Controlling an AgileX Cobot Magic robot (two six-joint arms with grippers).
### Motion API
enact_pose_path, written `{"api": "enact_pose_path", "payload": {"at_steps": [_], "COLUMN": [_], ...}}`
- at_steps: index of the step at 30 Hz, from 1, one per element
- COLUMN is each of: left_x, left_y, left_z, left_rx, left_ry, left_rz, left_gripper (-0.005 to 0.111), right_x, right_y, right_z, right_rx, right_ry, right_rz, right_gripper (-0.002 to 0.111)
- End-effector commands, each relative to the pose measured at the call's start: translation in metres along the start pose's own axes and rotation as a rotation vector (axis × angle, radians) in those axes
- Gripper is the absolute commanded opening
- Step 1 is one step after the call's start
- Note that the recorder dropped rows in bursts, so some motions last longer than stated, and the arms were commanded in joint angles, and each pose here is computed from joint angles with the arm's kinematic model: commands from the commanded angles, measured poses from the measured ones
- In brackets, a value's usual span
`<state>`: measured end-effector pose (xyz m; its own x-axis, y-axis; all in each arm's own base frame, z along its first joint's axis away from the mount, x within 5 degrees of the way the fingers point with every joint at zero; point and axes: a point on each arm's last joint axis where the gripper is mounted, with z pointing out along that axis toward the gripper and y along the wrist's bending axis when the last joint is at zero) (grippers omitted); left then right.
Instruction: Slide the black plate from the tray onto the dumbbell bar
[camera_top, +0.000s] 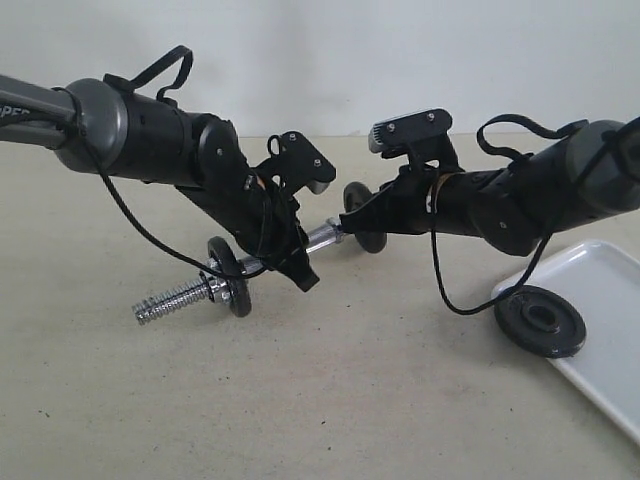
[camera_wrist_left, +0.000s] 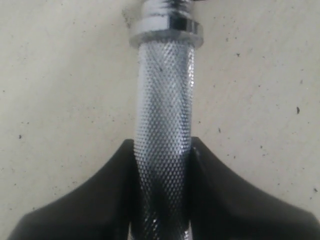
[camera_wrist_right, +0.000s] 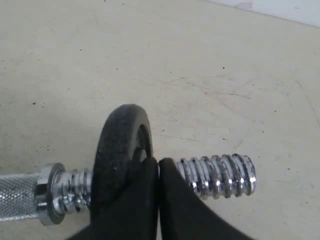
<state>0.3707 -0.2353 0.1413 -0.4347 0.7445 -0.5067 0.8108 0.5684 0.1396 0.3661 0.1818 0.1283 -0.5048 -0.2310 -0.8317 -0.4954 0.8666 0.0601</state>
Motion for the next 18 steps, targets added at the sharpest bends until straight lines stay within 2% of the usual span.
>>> {"api": "enact_pose_path", "payload": {"at_steps": [1, 15, 18], "left_x": [-0.051, -0.057, -0.059], "left_y": [0.012, 0.013, 0.014], "left_z": [-0.04, -0.055, -0.056], "left_rx": [-0.159, -0.175, -0.176], "left_ry": [-0.334, -0.371, -0.389], "left_rz": [-0.064, -0.061, -0.089], "left_gripper": [0.004, 0.004, 0.004], "right_x": [-0.003, 0.001, 0.001], "right_y": [0.042, 0.049, 0.051], "right_z": [0.002, 0.001, 0.001], "right_rx": [-0.114, -0.129, -0.142], "right_ry": [-0.043, -0.007, -0.019], "right_rz": [-0.08, -0.132, -0.152], "right_gripper": [0.001, 0.001, 0.001]}}
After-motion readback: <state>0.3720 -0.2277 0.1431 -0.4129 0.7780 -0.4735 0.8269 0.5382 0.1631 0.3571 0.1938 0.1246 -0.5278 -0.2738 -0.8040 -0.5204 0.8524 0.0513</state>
